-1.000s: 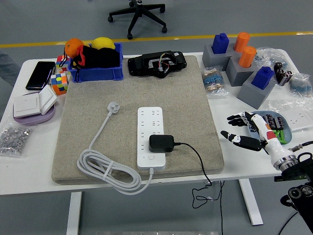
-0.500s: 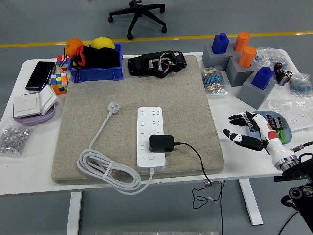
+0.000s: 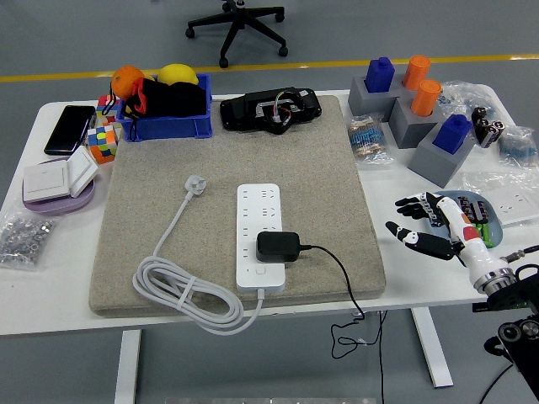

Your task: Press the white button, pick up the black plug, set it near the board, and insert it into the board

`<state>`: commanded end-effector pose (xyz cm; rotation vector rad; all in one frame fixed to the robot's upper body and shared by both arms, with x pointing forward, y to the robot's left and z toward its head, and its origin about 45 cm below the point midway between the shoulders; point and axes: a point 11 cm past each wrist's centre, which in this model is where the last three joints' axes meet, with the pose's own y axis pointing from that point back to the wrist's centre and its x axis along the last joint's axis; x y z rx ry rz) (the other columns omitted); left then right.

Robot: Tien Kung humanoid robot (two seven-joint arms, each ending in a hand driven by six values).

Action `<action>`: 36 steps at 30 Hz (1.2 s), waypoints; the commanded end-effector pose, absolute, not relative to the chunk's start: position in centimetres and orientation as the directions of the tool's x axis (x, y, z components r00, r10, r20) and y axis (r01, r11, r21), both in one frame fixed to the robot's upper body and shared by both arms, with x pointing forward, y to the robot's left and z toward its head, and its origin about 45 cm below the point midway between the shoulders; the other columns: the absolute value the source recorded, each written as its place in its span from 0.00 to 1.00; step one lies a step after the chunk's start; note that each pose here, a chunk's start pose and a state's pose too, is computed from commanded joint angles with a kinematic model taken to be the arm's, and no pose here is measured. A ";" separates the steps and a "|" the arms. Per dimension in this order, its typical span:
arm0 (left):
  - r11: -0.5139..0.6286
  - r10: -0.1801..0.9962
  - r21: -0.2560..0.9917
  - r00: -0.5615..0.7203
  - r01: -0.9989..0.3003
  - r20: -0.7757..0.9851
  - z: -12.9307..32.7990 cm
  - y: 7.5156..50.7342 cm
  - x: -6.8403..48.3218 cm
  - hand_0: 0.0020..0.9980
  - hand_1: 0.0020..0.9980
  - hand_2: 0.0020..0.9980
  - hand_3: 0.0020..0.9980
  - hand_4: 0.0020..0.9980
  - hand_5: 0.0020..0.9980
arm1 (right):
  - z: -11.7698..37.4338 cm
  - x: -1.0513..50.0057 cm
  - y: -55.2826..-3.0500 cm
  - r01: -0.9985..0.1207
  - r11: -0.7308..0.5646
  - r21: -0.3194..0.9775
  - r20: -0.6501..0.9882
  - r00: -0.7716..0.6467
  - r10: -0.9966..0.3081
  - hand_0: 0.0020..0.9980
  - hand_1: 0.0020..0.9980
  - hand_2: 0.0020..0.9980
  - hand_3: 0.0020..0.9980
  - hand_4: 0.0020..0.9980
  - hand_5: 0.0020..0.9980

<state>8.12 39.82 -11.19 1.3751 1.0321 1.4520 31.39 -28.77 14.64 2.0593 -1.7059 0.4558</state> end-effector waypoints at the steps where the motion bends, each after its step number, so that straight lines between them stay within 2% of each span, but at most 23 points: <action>1: -0.286 0.958 0.957 -0.021 -0.045 0.285 -11.2 39.8 8.1 0.47 0.50 0.51 0.58 0.60 0.26 | 14.6 31.4 -28.8 -0.981 -0.154 0.114 0.505 0.191 -0.842 0.67 0.60 0.58 0.60 0.86 0.33; 36: -0.276 0.961 0.959 -0.019 -0.066 0.275 -11.1 39.2 9.3 0.47 0.50 0.51 0.58 0.60 0.26 | 15.1 31.4 -29.1 -0.985 -0.137 0.101 0.463 0.168 -0.870 0.66 0.60 0.57 0.60 0.85 0.32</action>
